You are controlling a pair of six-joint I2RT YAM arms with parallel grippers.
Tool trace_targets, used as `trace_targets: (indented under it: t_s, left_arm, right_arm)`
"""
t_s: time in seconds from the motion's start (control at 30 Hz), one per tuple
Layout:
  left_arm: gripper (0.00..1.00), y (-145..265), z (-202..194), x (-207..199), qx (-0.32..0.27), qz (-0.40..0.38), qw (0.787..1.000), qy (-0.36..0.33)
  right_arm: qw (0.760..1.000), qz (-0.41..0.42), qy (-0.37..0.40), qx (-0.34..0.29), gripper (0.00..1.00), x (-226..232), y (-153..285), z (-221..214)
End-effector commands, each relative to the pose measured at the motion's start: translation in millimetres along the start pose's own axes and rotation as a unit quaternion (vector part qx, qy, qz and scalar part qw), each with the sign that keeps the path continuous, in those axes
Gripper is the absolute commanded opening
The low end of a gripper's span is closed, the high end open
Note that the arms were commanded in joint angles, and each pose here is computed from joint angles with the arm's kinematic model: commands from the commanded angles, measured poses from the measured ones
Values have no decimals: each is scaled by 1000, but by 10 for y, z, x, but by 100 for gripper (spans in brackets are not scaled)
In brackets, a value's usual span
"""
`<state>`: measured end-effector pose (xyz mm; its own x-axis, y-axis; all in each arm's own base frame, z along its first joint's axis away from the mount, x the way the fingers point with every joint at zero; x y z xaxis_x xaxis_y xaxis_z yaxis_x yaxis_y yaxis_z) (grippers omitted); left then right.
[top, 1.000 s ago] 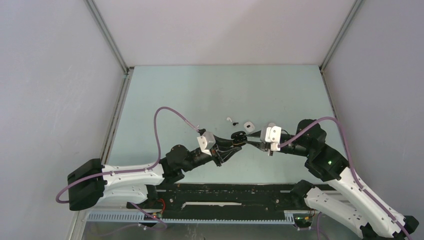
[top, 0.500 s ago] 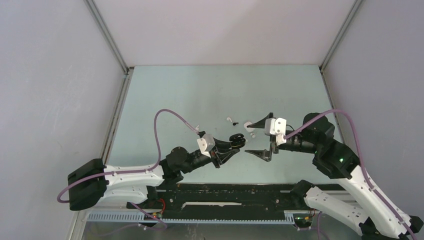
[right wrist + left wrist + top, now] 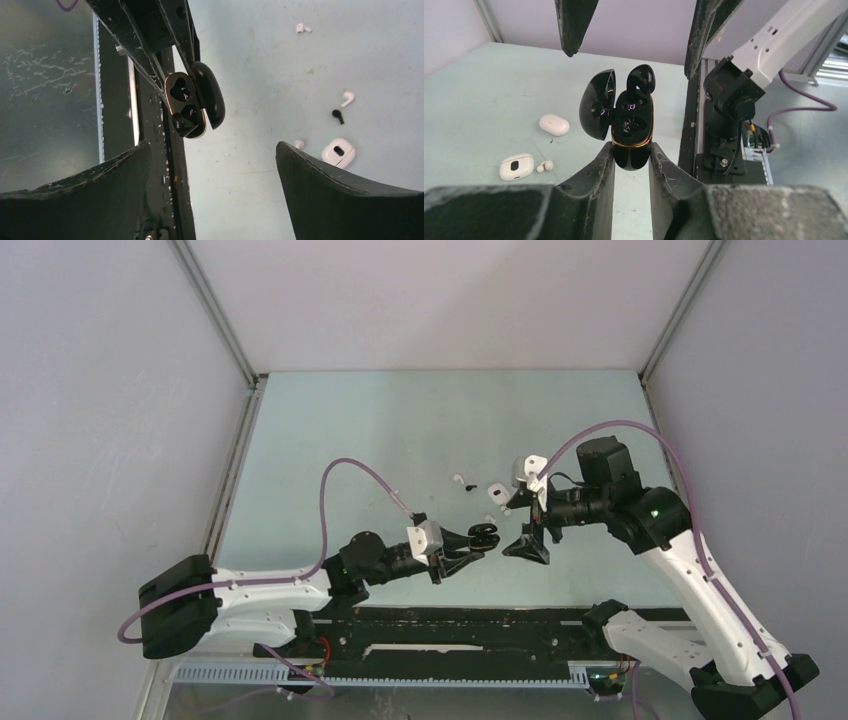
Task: Insert the wireless bluetooth earbuds into the charging case
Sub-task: Place the earbud in the charging case.
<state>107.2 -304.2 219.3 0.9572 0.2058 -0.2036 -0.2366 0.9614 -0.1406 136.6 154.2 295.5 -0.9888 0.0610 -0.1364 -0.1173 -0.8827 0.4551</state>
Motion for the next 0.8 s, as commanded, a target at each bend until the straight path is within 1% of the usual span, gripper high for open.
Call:
trace_targets:
  t_s: [0.0, 0.33, 0.77]
  left_arm:
    - [0, -40, 157, -78, 0, -36, 998, -50]
    - [0, -55, 161, -102, 0, -47, 998, -51]
    - [0, -44, 182, -142, 0, -60, 997, -49]
  right_arm:
    - [999, 26, 9, -17, 96, 112, 120, 94]
    - [998, 50, -17, -19, 96, 127, 67, 33]
    - [998, 41, -43, -6, 96, 2, -65, -78]
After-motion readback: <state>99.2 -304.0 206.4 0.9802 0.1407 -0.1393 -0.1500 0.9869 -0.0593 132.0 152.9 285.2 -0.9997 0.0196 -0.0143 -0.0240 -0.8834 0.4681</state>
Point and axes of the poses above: each gripper's point midway between its finger pads, its own y axis back along the fingers, its own x axis along the line the jaws close on, z = x × y, the point moved 6 cm from there along y, back along the fingers, and after that the axes turned 10 degrees about y, right-handed, at the moved point
